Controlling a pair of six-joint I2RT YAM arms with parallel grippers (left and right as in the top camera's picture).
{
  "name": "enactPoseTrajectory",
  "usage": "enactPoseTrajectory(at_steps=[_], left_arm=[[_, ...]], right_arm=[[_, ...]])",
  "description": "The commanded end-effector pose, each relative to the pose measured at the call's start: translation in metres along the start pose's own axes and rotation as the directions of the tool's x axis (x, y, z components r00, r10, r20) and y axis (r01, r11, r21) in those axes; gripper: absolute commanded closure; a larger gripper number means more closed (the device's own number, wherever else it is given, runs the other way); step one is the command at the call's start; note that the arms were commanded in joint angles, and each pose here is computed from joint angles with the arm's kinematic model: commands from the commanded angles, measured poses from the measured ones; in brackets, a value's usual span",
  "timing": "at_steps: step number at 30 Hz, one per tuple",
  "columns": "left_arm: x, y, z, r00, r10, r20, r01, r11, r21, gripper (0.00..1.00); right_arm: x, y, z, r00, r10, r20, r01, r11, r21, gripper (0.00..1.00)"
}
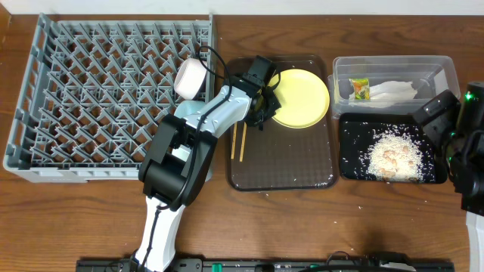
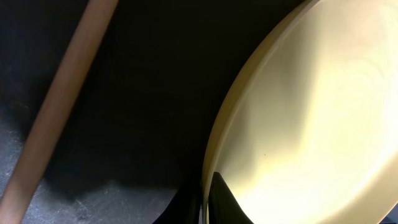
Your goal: Sort waste into correct bins and load items into the dishwasher
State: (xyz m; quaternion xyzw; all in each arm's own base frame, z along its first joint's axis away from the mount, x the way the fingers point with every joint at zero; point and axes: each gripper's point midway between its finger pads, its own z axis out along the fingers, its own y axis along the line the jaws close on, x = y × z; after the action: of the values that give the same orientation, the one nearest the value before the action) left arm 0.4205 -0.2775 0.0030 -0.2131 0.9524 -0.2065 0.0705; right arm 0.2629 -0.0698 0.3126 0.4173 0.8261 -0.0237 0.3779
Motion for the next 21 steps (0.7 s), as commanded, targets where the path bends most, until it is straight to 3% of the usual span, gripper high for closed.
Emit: enactPoseTrajectory(at_steps=[1, 6, 13, 17, 21], left_arm=[[0.011, 0.031, 0.028, 0.999, 0.001, -0.044, -0.005, 0.996, -0.087, 0.93], [-0.004, 0.006, -0.010, 0.994, 0.109, 0.014, -0.109, 0.994, -0.008, 0.93], [-0.028, -0.034, -0.092, 0.942, 0.266, 0.205, -0.283, 0.957, 0.059, 0.92], [-0.038, -0.045, -0.128, 0.900, 0.315, 0.302, -0.344, 0.938, 0.049, 0.93], [-0.064, -0.040, -0.172, 0.812, 0.382, 0.441, -0.401, 0.914, -0.055, 0.93]], right_arm=[[-0.001, -0.003, 0.002, 1.000, -0.011, 0.004, 0.011, 1.000, 0.018, 0.01], [-0.001, -0.002, 0.002, 1.000, -0.011, 0.004, 0.011, 1.000, 0.017, 0.01], [-0.001, -0.002, 0.002, 1.000, -0.011, 0.004, 0.011, 1.000, 0.017, 0.01], [-0.001, -0.002, 0.002, 1.000, -0.011, 0.004, 0.011, 1.000, 0.017, 0.01], [-0.001, -0.003, 0.002, 1.000, -0.011, 0.004, 0.011, 1.000, 0.018, 0.01]])
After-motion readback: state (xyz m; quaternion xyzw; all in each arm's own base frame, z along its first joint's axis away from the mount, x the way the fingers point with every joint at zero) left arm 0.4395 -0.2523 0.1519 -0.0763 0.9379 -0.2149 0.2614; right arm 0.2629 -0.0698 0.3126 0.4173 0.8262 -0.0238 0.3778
